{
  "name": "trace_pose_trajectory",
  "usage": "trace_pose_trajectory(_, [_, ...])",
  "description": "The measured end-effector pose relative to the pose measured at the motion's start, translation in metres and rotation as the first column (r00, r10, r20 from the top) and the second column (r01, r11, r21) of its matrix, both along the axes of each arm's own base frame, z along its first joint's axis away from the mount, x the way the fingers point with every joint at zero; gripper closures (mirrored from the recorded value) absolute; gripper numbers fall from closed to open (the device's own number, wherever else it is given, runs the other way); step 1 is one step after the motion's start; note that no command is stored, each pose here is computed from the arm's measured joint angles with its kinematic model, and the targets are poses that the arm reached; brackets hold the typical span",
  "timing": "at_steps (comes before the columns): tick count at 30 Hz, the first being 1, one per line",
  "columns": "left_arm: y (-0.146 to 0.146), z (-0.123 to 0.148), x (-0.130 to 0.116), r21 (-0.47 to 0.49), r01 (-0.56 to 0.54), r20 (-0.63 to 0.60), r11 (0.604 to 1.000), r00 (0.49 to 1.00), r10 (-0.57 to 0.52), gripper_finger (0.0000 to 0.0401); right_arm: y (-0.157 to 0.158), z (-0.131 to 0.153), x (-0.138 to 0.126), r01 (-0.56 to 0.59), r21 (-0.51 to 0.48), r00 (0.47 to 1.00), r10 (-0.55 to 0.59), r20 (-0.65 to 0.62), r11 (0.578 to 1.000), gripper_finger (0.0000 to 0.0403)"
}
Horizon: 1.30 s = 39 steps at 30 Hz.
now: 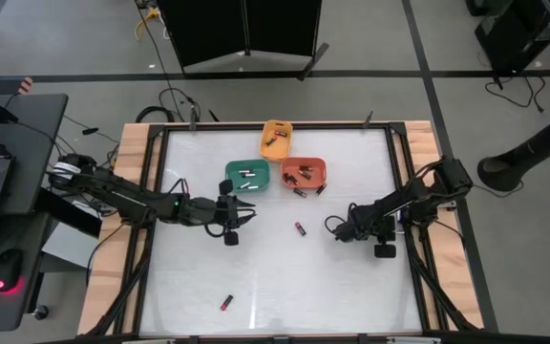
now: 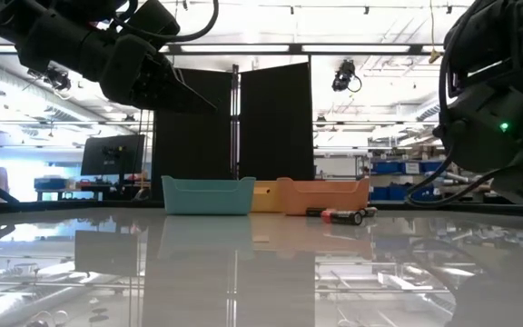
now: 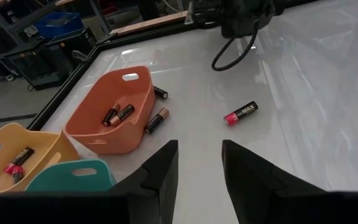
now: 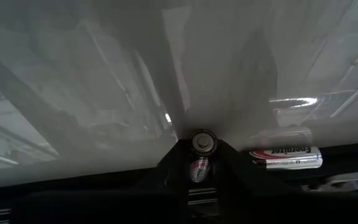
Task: Sort batteries
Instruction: Put the silver battery into the green bin
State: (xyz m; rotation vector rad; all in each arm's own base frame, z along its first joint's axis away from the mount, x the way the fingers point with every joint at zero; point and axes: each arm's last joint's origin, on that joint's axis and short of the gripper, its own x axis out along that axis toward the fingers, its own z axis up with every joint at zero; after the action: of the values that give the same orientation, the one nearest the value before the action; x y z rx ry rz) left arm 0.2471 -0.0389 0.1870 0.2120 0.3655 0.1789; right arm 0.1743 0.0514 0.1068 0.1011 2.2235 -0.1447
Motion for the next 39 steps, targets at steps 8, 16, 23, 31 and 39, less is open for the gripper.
trace_pose_trajectory(8, [-0.001, 0.001, 0.000, -0.023, -0.004, 0.021, 1.000, 1.000, 0.004, 0.0270, 0.006, 0.014, 0.026, -0.013, -0.015, 0.992, 0.015, 0.123, 1.000, 0.0344])
trace_pose_trajectory(16, [0.002, -0.005, -0.012, -0.071, 0.010, 0.201, 0.997, 0.980, 0.005, 0.0270, 0.012, 0.047, 0.069, -0.021, -0.092, 0.804, 0.071, 0.590, 0.996, 0.0344])
trace_pose_trajectory(23, [0.004, -0.017, -0.033, -0.180, 0.090, 0.343, 0.980, 0.939, -0.023, 0.0270, 0.017, 0.080, 0.113, 0.006, -0.218, 0.294, 0.207, 0.933, 0.976, 0.0344])
trace_pose_trajectory(31, [0.000, -0.018, -0.027, -0.226, 0.179, 0.317, 0.958, 0.943, -0.102, 0.0270, 0.030, 0.103, 0.154, -0.012, -0.245, -0.202, 0.238, 0.950, 0.969, 0.0344])
trace_pose_trajectory(39, [-0.010, -0.024, -0.001, -0.226, 0.205, 0.278, 0.952, 0.951, -0.139, 0.0239, 0.040, 0.110, 0.163, -0.025, -0.295, -0.357, 0.267, 0.895, 0.955, 0.0345])
